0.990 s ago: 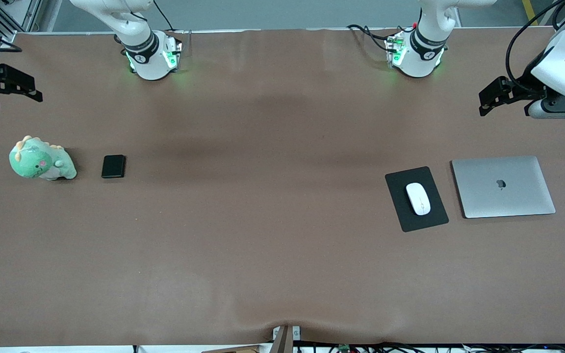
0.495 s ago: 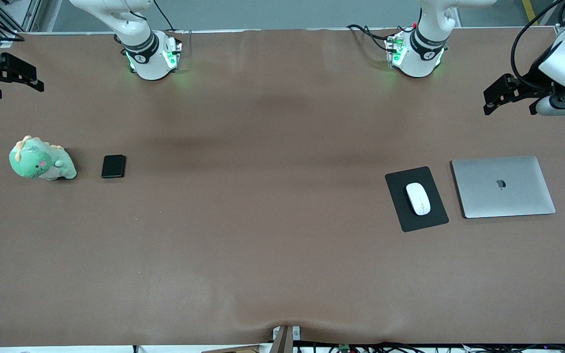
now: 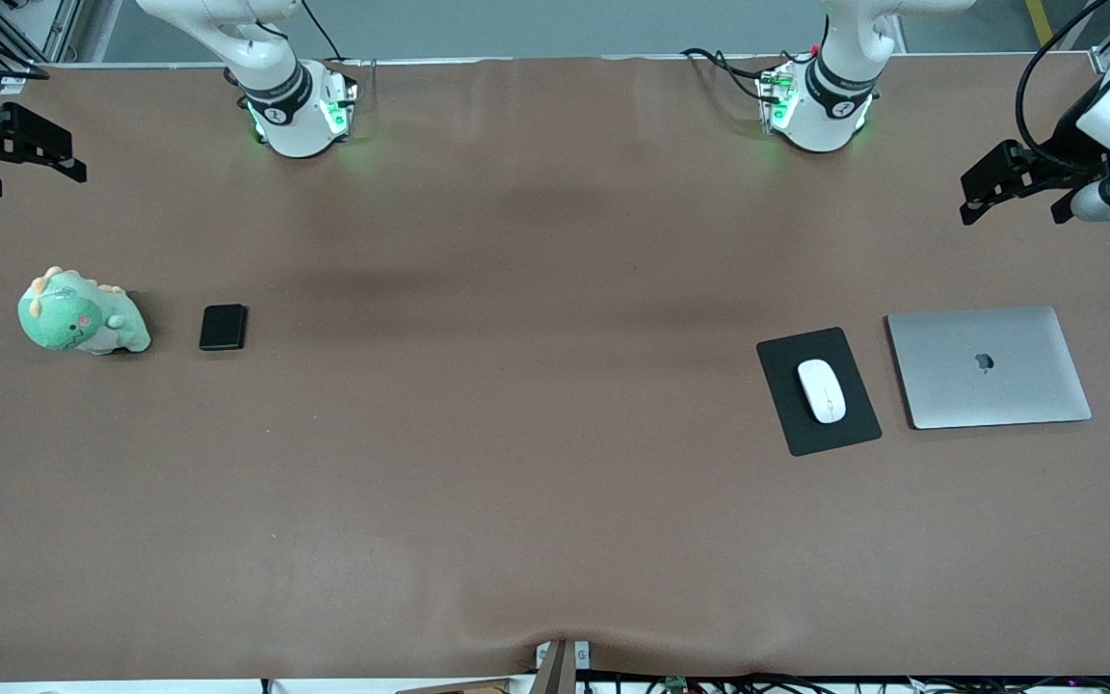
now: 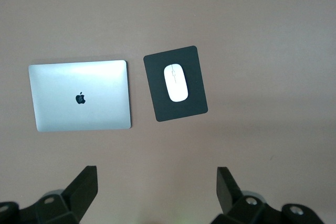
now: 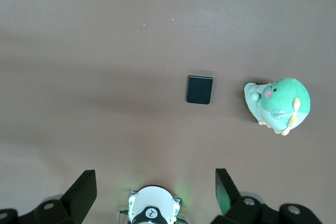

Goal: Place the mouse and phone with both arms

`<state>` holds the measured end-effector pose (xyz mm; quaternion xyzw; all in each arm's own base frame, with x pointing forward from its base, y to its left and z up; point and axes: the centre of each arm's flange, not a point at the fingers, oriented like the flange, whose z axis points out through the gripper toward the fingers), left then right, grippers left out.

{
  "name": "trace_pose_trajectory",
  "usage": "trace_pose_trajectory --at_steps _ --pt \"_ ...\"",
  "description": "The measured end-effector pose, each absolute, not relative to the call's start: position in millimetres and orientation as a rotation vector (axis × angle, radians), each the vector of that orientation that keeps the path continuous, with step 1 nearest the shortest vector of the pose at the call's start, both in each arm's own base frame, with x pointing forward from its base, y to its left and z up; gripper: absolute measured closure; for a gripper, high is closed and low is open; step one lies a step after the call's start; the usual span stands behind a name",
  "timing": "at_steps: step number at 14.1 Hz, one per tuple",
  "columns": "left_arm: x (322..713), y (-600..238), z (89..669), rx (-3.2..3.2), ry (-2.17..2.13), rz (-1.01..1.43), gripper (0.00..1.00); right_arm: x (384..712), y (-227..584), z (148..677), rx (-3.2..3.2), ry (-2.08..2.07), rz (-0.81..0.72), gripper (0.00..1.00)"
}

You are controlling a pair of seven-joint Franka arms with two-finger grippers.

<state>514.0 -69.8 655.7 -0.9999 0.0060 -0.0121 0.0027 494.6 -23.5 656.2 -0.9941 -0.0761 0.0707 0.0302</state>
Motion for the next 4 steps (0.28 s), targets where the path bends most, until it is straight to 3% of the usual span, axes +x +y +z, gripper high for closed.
trace_pose_trajectory --at_steps 4 --pt "513.4 -69.7 655.2 -3.135 0.019 -0.029 0.00 498.3 -23.1 655.9 -3.065 -0.236 0.216 0.00"
